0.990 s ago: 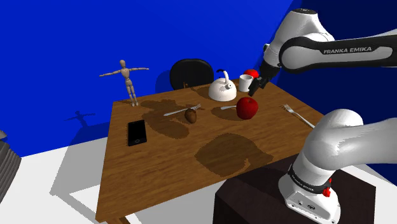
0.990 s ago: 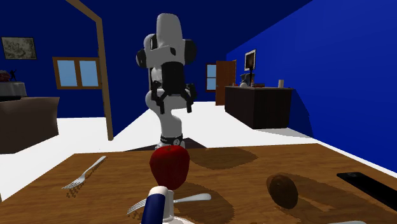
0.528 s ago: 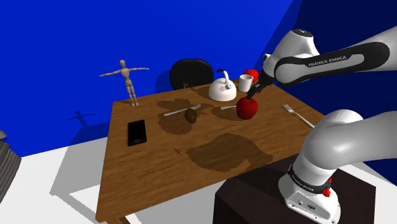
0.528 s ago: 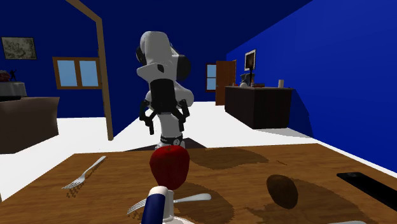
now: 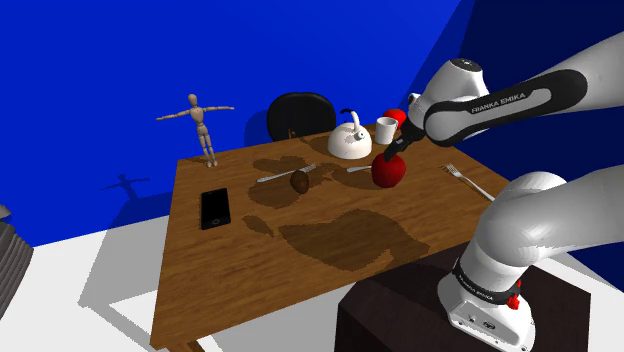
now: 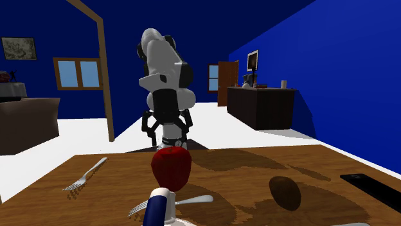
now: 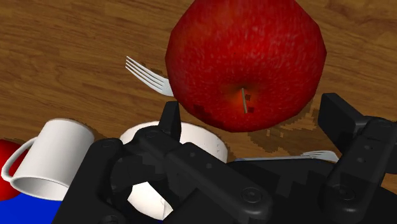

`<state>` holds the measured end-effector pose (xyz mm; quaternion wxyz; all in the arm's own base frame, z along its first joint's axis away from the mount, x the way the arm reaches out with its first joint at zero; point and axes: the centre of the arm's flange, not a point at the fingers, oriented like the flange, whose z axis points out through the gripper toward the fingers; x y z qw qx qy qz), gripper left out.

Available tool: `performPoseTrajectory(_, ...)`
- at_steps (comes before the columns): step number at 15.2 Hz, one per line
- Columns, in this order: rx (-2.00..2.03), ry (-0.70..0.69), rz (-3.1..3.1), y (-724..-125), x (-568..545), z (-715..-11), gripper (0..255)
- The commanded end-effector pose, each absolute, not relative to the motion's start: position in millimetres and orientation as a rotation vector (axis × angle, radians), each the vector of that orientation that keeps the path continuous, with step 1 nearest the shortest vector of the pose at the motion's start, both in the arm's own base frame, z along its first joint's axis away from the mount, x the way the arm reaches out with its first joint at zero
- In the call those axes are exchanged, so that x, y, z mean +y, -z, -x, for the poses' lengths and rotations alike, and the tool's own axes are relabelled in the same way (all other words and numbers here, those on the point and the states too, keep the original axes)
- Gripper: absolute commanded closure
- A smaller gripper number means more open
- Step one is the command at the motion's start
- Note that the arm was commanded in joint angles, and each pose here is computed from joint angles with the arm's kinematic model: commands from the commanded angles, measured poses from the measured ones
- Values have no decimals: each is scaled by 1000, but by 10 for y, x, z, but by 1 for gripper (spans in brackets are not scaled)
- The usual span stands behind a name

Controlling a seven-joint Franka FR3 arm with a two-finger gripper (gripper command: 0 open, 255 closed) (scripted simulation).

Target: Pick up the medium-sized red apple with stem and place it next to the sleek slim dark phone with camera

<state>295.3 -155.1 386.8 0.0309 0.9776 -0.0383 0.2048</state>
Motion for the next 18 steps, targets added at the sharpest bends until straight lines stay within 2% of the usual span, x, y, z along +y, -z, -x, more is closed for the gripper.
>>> performPoseTrajectory(1, -118, -632, -3012, -3863, -1552, -2956, 0)
performPoseTrajectory(5, -118, -632, -3012, -3863, -1552, -2956, 0)
performPoseTrajectory(6, -118, -632, -3012, -3863, -1552, -2956, 255)
performPoseTrajectory(18, -118, -632, -3012, -4021, -1552, -2956, 255)
